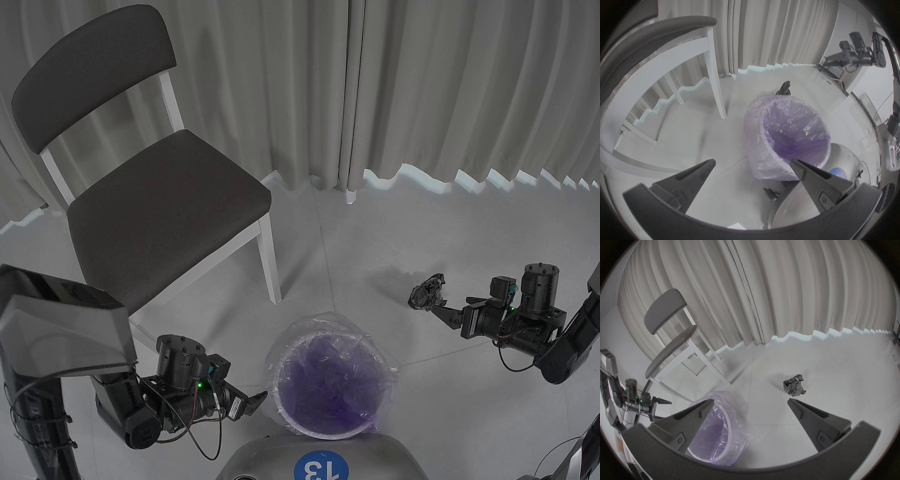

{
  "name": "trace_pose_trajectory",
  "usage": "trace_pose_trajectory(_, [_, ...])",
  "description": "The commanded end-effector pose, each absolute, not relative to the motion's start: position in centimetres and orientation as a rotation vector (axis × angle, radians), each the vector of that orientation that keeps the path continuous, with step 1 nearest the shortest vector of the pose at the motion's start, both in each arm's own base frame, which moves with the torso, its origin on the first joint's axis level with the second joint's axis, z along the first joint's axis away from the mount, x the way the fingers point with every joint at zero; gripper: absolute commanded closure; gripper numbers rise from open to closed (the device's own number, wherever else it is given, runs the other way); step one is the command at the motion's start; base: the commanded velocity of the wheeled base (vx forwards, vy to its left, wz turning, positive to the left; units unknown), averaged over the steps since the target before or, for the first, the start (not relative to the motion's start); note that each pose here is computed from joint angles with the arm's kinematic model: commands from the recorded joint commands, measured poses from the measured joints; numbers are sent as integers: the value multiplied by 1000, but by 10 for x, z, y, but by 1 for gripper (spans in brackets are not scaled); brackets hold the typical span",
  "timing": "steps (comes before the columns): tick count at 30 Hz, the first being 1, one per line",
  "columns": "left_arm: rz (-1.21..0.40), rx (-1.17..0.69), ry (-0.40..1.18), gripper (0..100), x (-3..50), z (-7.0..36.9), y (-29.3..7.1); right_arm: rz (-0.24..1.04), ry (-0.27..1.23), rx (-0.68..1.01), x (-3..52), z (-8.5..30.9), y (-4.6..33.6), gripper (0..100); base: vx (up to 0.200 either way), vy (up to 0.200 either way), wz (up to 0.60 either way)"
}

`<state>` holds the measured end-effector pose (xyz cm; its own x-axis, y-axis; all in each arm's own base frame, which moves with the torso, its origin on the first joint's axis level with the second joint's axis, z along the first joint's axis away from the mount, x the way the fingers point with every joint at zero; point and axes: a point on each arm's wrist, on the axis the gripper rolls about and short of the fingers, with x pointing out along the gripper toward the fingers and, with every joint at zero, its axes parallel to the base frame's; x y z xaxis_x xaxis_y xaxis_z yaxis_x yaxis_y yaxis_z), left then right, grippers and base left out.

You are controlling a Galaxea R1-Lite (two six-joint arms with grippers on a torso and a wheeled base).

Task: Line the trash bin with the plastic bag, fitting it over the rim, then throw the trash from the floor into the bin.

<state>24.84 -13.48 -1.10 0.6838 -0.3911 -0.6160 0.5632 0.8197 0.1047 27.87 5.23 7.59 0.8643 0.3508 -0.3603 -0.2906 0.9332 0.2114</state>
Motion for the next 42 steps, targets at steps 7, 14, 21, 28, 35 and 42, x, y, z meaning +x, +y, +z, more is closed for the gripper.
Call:
trace_pose_trajectory(7, [-559, 383, 765, 0, 237, -57, -125, 314, 382, 156, 268, 82, 50, 0, 0, 0, 0])
trace_pose_trajectory(14, [-556, 394, 754, 0, 250, -68, -127, 298, 381, 151, 269, 82, 50, 0, 0, 0, 0])
trace_pose_trajectory(21, [-558, 382, 704, 0, 279, -80, -142, 298, 384, 149, 269, 81, 50, 0, 0, 0, 0])
trace_pose_trajectory(28, [-539, 383, 717, 0, 314, -76, -156, 298, 389, 146, 269, 79, 50, 0, 0, 0, 0])
trace_pose_trajectory(35, [-498, 372, 684, 0, 359, -61, -171, 295, 387, 145, 269, 80, 49, 0, 0, 0, 0])
trace_pose_trajectory(42, [-429, 360, 651, 0, 395, -44, -172, 294, 386, 146, 269, 80, 49, 0, 0, 0, 0])
